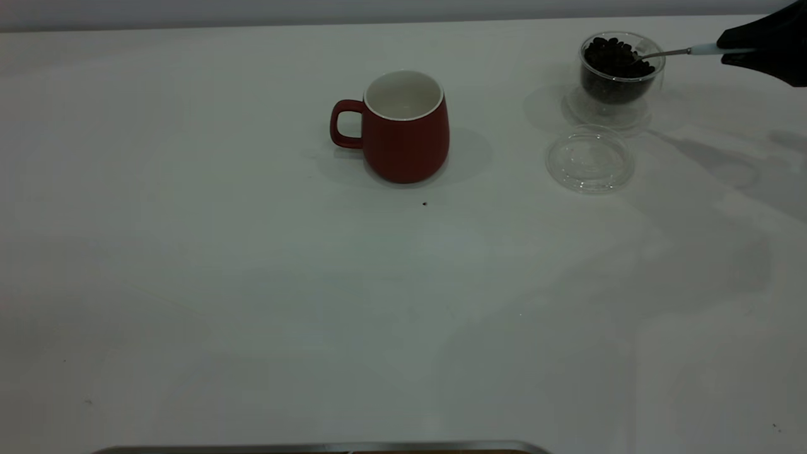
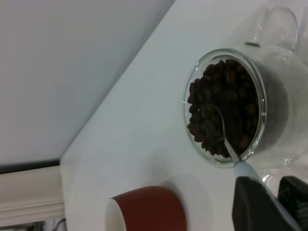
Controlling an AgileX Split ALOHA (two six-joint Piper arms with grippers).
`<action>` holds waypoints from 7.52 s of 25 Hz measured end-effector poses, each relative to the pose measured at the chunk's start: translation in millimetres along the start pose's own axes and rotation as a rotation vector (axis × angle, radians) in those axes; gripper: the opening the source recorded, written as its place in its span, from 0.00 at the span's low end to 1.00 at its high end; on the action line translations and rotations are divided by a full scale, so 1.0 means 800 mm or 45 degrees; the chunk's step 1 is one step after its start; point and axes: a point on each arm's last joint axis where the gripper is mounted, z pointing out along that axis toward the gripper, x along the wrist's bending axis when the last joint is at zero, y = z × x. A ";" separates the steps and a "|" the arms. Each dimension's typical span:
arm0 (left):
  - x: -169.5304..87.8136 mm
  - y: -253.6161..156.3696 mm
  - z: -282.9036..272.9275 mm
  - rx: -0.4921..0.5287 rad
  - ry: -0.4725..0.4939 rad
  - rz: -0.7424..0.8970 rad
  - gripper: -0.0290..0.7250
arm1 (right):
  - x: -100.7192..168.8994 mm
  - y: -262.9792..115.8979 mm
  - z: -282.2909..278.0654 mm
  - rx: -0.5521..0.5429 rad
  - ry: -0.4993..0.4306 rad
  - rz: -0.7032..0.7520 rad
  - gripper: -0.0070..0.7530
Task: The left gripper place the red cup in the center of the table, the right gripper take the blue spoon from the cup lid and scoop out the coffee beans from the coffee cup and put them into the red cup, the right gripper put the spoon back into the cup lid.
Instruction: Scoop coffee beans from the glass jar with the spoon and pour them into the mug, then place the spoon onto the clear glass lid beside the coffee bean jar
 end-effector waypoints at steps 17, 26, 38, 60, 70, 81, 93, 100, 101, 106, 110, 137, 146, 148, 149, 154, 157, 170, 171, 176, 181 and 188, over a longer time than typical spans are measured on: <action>0.000 0.000 0.000 0.000 0.000 0.000 0.82 | 0.001 0.000 -0.005 0.023 0.107 0.065 0.15; 0.000 0.000 0.000 0.000 0.000 0.000 0.82 | 0.012 -0.005 -0.004 0.061 0.219 0.021 0.15; 0.000 0.000 0.000 0.000 0.000 0.001 0.82 | 0.052 -0.051 0.044 0.252 0.280 -0.064 0.15; 0.000 0.000 0.000 0.000 0.000 0.001 0.82 | 0.108 -0.129 0.115 0.481 0.246 -0.259 0.15; 0.000 0.000 0.000 0.000 0.000 0.001 0.82 | 0.108 -0.126 0.125 0.432 0.151 -0.360 0.15; 0.000 0.000 0.000 0.000 0.000 0.000 0.82 | 0.106 -0.124 0.126 0.397 0.203 -0.825 0.15; 0.000 0.000 0.000 0.000 0.000 0.000 0.82 | 0.108 -0.125 0.125 0.363 0.294 -1.270 0.15; 0.000 0.000 0.000 0.000 0.000 0.000 0.82 | 0.155 -0.116 0.096 0.320 0.319 -1.008 0.15; 0.000 0.000 0.000 0.000 0.000 0.000 0.82 | 0.162 -0.114 0.088 0.314 0.313 -0.942 0.15; 0.000 0.000 0.000 0.000 0.000 0.000 0.82 | 0.158 -0.102 0.041 0.260 0.213 -0.588 0.15; 0.000 0.000 0.000 0.000 0.000 0.000 0.82 | 0.130 -0.094 0.008 0.211 0.131 -0.379 0.15; 0.000 0.000 0.000 0.000 0.000 0.002 0.82 | 0.018 -0.065 -0.003 0.044 -0.356 0.006 0.15; 0.000 0.000 0.000 0.000 0.000 0.002 0.82 | -0.002 -0.060 0.021 0.091 -0.313 0.036 0.15; 0.000 0.000 0.000 0.000 0.000 0.002 0.82 | -0.006 -0.060 0.026 0.104 -0.293 0.042 0.15; 0.000 0.000 0.000 0.000 0.000 0.002 0.82 | -0.009 -0.060 0.029 0.112 -0.286 0.043 0.15; 0.000 0.000 0.000 0.000 0.000 0.000 0.82 | -0.014 -0.061 0.035 0.134 -0.256 0.024 0.15; 0.000 0.000 0.000 0.000 0.000 0.000 0.82 | -0.015 -0.061 0.036 0.140 -0.251 0.001 0.15; 0.000 0.000 0.000 0.000 0.000 0.000 0.82 | -0.014 -0.062 0.036 0.152 -0.229 -0.049 0.15; 0.000 0.000 0.000 0.000 0.000 0.000 0.82 | -0.016 -0.063 0.036 0.155 -0.224 -0.042 0.15; 0.000 0.000 0.000 0.000 0.000 0.000 0.82 | -0.030 -0.071 0.041 0.191 -0.189 -0.005 0.15; 0.000 0.000 0.000 0.000 0.000 0.000 0.82 | -0.031 -0.071 0.041 0.191 -0.182 -0.026 0.15; 0.000 0.000 0.000 0.000 0.000 0.000 0.82 | -0.034 -0.070 0.041 0.183 -0.215 -0.031 0.15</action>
